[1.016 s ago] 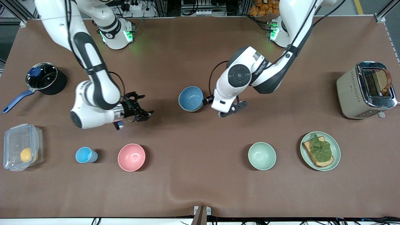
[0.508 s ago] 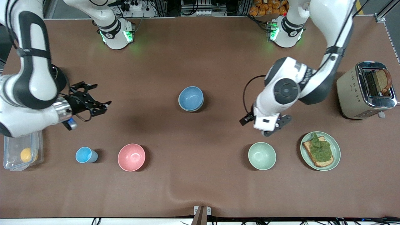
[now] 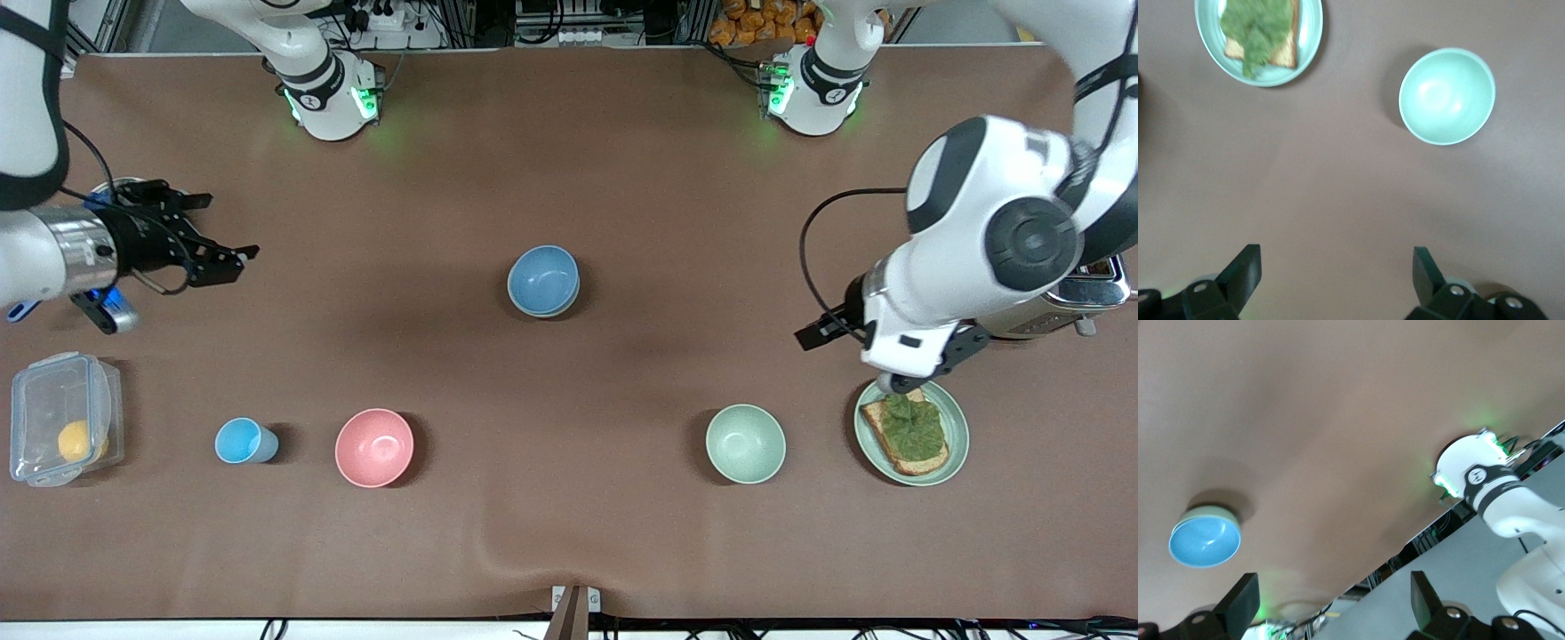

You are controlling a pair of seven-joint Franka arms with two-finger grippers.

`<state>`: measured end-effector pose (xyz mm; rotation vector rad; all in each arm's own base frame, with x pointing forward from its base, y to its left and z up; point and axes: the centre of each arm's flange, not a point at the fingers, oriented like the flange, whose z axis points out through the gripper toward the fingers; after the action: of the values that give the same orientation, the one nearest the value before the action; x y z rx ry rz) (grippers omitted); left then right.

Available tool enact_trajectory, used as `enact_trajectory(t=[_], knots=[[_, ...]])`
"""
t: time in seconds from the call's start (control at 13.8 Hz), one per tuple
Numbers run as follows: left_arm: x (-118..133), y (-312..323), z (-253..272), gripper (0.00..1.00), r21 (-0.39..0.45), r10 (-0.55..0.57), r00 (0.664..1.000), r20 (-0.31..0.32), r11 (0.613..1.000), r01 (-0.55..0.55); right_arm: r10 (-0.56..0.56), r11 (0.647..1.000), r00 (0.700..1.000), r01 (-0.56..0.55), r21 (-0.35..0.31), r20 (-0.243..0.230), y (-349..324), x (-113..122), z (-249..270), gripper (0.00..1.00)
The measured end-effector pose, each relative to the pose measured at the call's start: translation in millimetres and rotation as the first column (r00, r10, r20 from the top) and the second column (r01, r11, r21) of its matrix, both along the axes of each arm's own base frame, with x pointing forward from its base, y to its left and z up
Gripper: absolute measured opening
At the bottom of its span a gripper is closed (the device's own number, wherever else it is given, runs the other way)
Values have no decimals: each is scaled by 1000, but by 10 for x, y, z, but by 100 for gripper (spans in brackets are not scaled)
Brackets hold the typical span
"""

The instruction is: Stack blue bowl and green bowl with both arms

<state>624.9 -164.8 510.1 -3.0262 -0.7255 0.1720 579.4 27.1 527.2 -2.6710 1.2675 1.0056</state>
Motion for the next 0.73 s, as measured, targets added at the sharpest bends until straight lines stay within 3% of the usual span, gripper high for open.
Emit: enact_trajectory(t=[0.15, 0.29, 0.51, 0.73], knots=[[-200, 193, 444, 100, 17, -72, 997, 11, 997, 71, 73, 997, 996, -74, 16, 42, -16, -28, 91, 100], [-521, 329, 743, 100, 47, -154, 987, -36, 987, 156, 135, 990, 985, -139, 29, 108, -10, -61, 291, 100], [-926, 383, 781, 100, 81, -194, 977, -88, 976, 201, 142, 988, 973, -151, 34, 180, -105, -108, 523, 100], [-1060, 488, 717, 100, 80, -236, 965, -114, 966, 246, 230, 964, 935, -257, 68, 268, 33, -114, 662, 100]])
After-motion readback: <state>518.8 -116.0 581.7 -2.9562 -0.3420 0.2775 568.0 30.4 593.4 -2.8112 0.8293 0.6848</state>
